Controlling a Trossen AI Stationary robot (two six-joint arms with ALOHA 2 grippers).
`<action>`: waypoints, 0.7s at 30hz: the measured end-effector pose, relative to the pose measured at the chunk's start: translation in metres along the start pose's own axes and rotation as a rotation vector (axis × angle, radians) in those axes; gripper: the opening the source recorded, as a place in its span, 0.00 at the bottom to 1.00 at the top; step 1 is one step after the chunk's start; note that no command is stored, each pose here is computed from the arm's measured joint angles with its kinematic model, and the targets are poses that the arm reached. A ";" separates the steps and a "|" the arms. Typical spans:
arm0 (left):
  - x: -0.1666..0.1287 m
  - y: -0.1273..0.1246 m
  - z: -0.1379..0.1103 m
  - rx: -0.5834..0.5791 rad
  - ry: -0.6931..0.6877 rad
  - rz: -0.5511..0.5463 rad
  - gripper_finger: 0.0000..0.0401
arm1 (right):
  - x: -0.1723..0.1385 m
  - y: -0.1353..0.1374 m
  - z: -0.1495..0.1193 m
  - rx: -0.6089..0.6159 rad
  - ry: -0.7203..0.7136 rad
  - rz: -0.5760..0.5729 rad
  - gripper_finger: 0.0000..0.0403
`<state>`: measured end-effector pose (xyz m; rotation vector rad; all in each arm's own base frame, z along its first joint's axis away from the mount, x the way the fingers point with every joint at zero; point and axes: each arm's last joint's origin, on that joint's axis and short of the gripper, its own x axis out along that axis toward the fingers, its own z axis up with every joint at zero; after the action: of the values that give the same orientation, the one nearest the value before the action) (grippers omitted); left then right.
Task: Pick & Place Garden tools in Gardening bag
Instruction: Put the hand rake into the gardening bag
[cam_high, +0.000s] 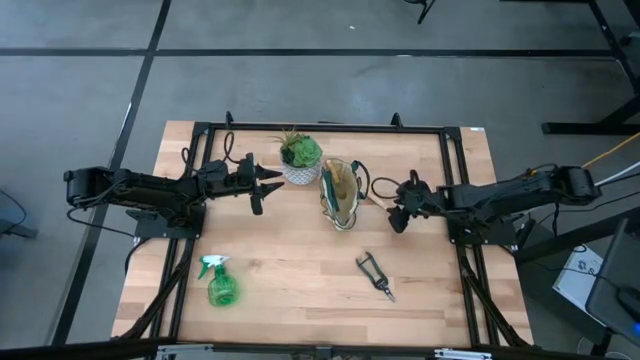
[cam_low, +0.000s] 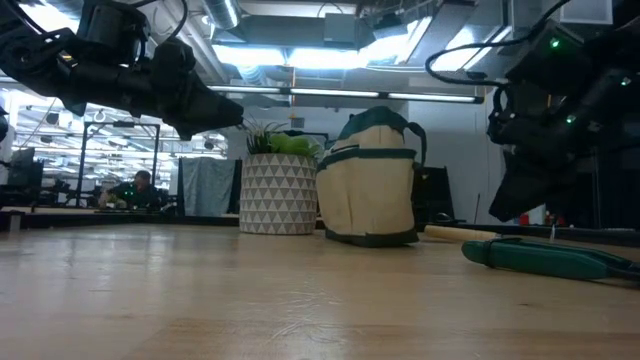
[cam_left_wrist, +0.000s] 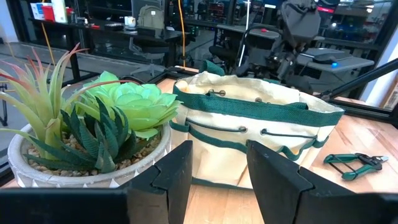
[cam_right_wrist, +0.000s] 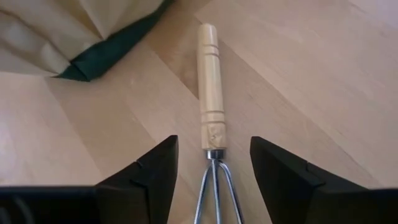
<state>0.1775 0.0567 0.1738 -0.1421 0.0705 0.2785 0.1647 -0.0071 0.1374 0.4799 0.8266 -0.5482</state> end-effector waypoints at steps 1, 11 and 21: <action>0.000 0.000 0.000 -0.001 0.000 0.000 0.37 | 0.001 0.000 0.000 0.002 0.006 0.002 0.50; 0.000 0.000 0.000 0.000 0.000 0.000 0.37 | 0.016 0.000 0.001 0.001 0.023 -0.021 0.50; 0.000 0.000 0.000 -0.001 0.000 0.000 0.37 | 0.028 -0.001 -0.003 -0.096 0.066 -0.057 0.50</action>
<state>0.1774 0.0567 0.1738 -0.1427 0.0704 0.2787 0.1781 -0.0136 0.1135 0.3889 0.9275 -0.5450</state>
